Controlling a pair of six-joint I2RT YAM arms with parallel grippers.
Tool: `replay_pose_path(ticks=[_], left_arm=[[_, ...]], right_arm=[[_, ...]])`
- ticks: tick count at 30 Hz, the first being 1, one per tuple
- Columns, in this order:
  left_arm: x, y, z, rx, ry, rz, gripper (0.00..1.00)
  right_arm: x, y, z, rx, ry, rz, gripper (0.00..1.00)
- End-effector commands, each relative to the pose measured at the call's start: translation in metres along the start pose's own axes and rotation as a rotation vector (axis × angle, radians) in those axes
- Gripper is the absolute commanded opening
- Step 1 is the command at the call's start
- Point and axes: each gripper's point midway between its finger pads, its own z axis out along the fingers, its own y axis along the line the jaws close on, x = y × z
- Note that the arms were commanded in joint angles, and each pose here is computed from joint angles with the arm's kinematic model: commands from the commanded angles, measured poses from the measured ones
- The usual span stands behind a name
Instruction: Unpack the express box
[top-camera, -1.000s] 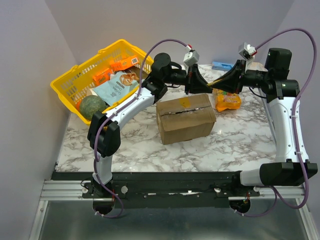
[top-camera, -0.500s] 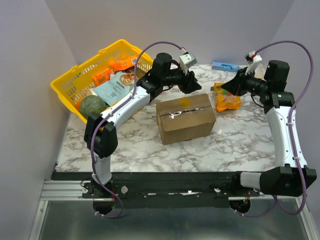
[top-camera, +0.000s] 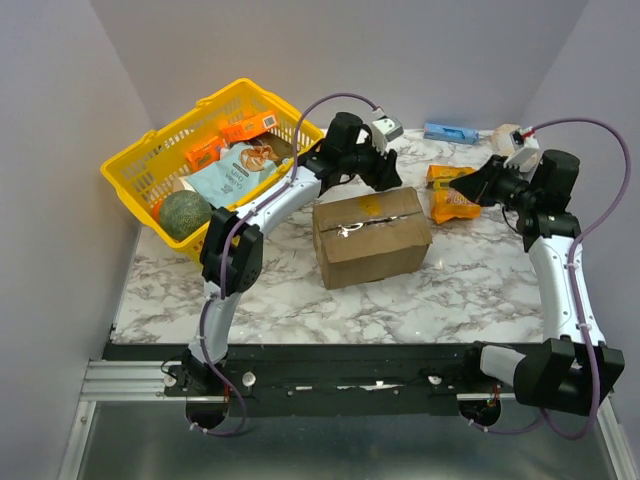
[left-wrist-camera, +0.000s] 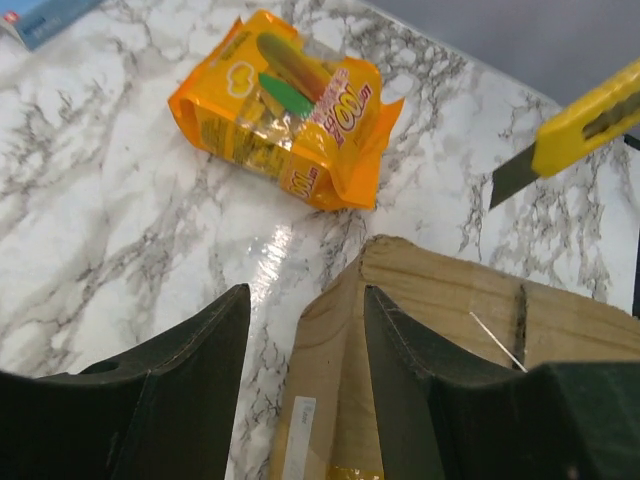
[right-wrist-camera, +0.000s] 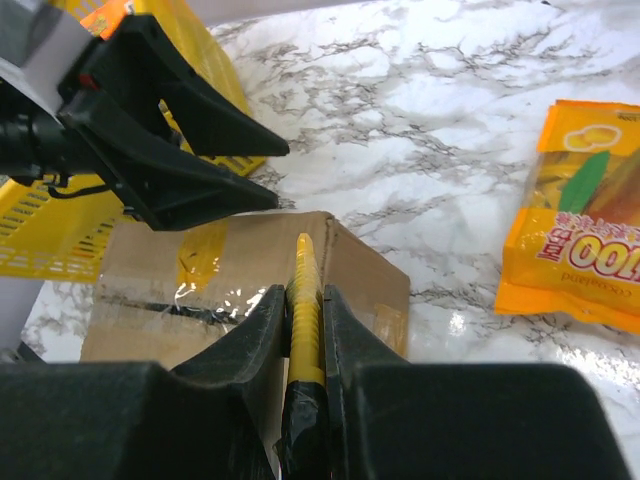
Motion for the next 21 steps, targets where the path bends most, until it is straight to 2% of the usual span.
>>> replay_pose_path(ticks=[1, 6, 13, 21], left_arm=[[0.026, -0.007, 0.004, 0.108, 0.05, -0.075, 0.57], [0.04, -0.031, 0.002, 0.258, 0.062, -0.145, 0.56], [0.077, -0.021, 0.002, 0.198, 0.14, -0.175, 0.54], [0.085, -0.014, -0.001, 0.164, 0.168, -0.147, 0.52]], right_arm=[[-0.008, 0.002, -0.01, -0.058, -0.047, 0.007, 0.0], [0.008, -0.001, -0.012, -0.055, -0.037, -0.003, 0.0], [0.035, -0.004, -0.009, -0.077, 0.012, 0.054, 0.0], [0.035, -0.007, -0.004, -0.085, 0.019, 0.069, 0.0]])
